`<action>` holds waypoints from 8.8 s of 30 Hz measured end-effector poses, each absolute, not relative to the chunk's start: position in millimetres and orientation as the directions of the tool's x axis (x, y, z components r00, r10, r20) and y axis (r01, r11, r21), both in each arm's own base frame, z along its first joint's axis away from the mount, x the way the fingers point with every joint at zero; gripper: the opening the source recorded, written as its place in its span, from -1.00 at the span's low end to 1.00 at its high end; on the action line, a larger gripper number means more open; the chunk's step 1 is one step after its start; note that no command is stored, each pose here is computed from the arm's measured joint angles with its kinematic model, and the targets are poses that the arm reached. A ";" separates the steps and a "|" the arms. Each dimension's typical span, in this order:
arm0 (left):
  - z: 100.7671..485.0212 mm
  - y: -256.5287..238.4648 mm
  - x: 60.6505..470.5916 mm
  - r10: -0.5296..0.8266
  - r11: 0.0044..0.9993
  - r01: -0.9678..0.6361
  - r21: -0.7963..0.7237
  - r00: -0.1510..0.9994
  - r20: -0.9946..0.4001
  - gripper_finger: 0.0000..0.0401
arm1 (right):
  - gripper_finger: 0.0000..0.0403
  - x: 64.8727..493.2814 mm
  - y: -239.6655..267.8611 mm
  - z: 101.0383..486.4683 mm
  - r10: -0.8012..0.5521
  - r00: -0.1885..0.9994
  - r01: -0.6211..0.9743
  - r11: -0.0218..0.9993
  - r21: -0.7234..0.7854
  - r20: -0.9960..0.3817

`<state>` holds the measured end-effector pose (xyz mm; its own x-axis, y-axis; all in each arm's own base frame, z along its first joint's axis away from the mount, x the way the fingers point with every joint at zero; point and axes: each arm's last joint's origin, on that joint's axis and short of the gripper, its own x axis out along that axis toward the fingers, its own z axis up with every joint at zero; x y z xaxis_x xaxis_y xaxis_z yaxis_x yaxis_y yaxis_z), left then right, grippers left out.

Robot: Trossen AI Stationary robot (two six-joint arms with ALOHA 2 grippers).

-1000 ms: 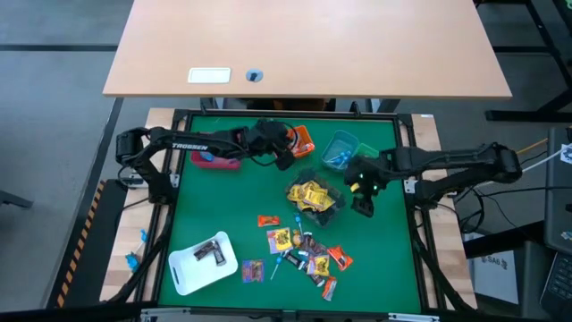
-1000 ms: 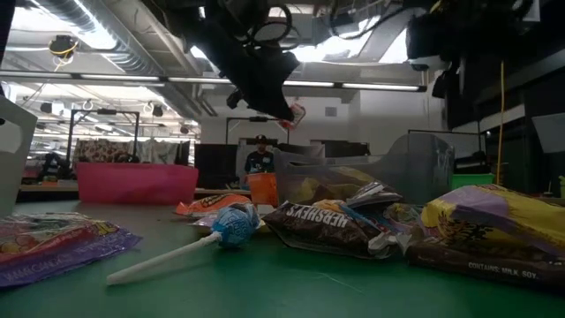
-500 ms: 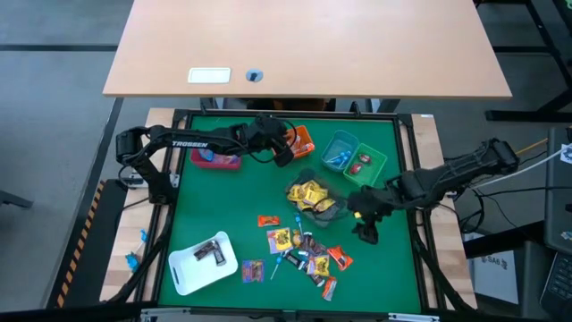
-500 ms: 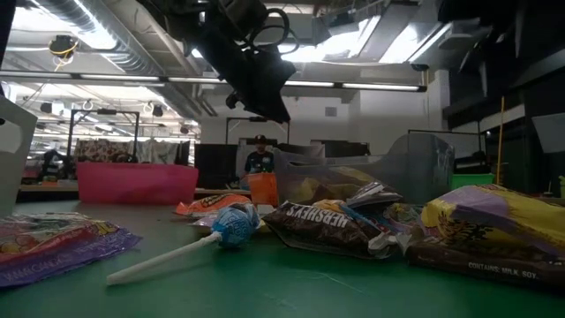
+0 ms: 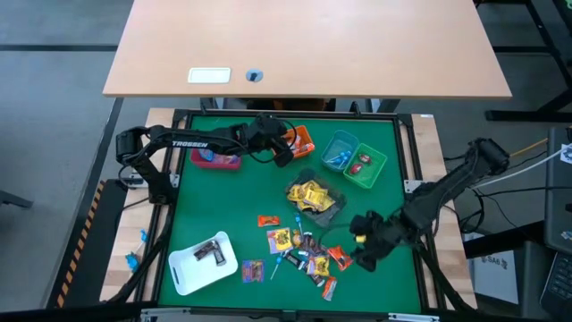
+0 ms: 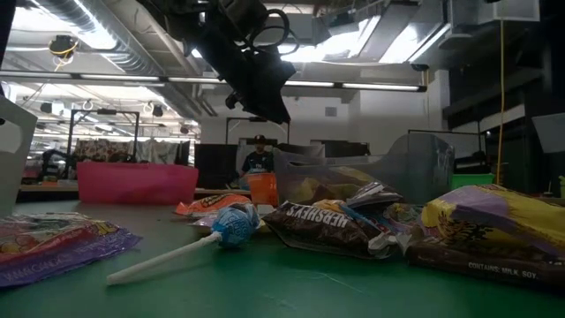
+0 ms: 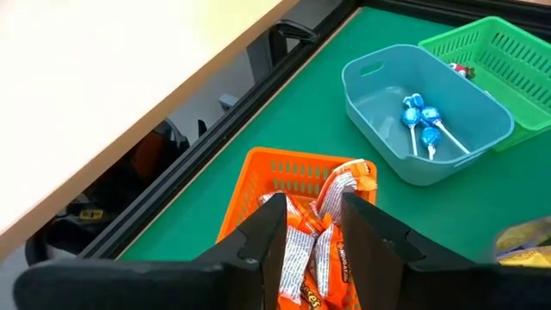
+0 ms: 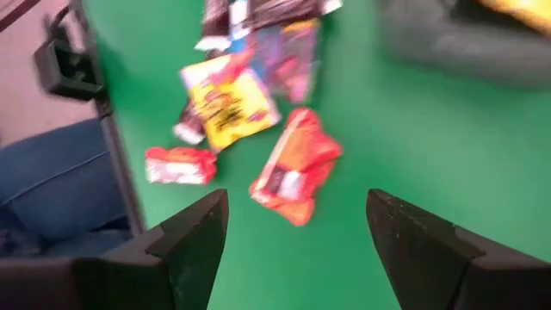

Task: Sort candy
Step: Put the orange chocolate into the orange bin, then put the purple gummy pack into the red bin

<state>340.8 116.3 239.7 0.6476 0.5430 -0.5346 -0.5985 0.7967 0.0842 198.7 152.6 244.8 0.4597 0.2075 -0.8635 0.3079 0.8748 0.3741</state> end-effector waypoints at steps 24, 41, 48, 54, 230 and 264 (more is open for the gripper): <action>239.3 116.2 340.6 0.542 0.796 -0.599 0.084 0.646 -0.538 -0.49 | 0.37 226.3 205.0 147.7 0.023 0.380 0.363 0.916 0.172 -0.925; 239.4 111.9 342.2 0.531 0.805 -0.588 0.080 0.654 -0.538 -0.49 | 0.22 228.6 207.1 129.8 -0.021 0.344 0.365 0.924 0.113 -0.939; 239.4 101.9 345.3 0.512 0.822 -0.564 0.081 0.669 -0.538 -0.49 | -0.23 227.8 205.5 128.9 -0.041 0.341 0.367 0.926 0.092 -0.939; 239.4 84.0 350.1 0.476 0.851 -0.519 0.082 0.695 -0.538 -0.49 | -0.50 225.1 203.3 136.7 -0.029 0.339 0.350 0.932 0.097 -0.940; 229.0 -78.0 310.1 -0.067 0.949 -0.225 -0.220 0.537 -0.841 -1.00 | 0.30 284.2 -83.2 307.7 -0.184 0.579 0.163 0.981 -0.108 -0.794; 260.5 133.6 219.8 0.550 0.562 -0.737 0.375 -0.005 -0.835 -0.98 | 0.30 259.5 78.8 322.6 0.105 0.394 -0.205 0.978 0.024 -0.913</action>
